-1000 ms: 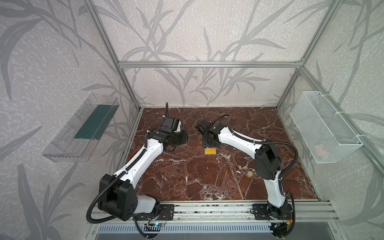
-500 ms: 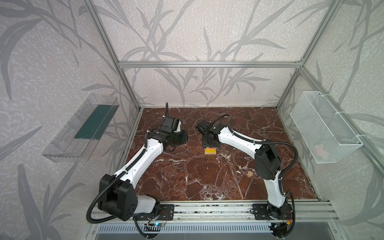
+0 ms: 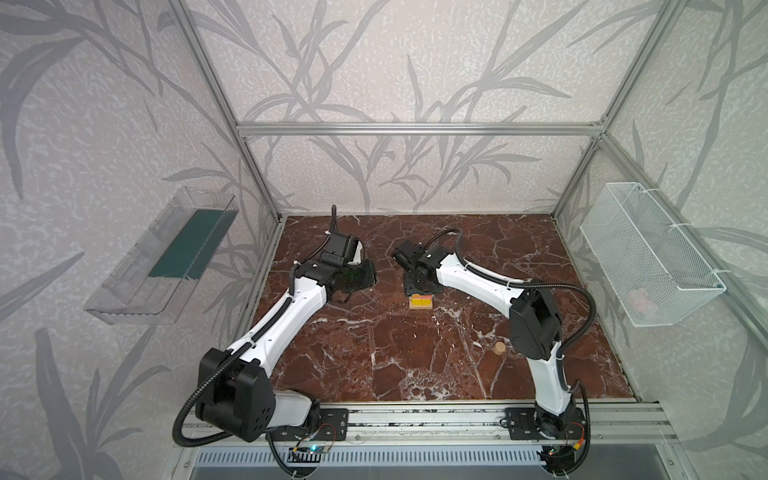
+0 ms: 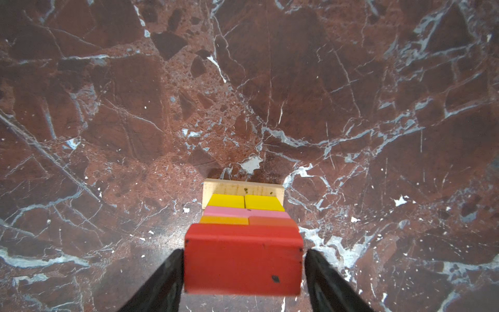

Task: Build the wood block tower
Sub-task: 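Lower the red bar onto the yellow and orange cubes atop the tower, then open the right gripper and raise it away from the red bar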

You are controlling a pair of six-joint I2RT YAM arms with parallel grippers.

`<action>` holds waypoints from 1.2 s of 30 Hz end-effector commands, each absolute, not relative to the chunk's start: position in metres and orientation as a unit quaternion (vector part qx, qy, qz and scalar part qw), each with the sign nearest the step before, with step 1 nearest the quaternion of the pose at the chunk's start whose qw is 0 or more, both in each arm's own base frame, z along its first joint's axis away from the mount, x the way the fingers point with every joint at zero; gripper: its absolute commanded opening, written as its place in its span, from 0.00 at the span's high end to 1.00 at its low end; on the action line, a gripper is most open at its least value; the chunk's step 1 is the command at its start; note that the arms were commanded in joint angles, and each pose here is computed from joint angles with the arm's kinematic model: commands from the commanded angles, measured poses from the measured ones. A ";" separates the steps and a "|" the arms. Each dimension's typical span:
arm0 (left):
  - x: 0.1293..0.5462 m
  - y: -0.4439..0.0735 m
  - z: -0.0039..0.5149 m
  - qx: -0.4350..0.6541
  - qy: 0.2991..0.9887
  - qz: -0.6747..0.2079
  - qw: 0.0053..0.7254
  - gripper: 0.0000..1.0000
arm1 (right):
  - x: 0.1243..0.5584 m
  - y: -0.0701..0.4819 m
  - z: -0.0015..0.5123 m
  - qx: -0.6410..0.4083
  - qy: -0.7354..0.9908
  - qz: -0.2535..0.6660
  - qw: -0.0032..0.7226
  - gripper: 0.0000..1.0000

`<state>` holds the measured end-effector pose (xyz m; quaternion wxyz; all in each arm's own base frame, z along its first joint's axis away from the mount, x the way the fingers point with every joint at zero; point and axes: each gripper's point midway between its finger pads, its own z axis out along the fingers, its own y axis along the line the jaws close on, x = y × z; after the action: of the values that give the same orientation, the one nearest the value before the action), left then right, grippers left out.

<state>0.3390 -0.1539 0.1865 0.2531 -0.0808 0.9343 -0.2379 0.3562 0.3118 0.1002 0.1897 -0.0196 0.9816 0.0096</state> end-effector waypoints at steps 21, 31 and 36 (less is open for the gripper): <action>0.339 -0.152 0.186 -0.077 0.935 -0.237 0.251 0.92 | 0.356 0.302 0.110 -0.008 0.980 0.001 0.199 0.26; 0.337 -0.152 0.186 -0.077 0.936 -0.236 0.250 0.92 | 0.355 0.295 0.136 -0.002 0.975 0.010 0.222 0.15; 0.335 -0.150 0.188 -0.072 0.937 -0.232 0.251 0.92 | 0.351 0.291 0.162 0.005 0.967 0.042 0.250 0.02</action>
<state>0.3385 -0.1542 0.1863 0.2522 -0.0792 0.9345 -0.2383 0.3508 0.2999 0.1304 0.2178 -0.0101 0.9757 0.0216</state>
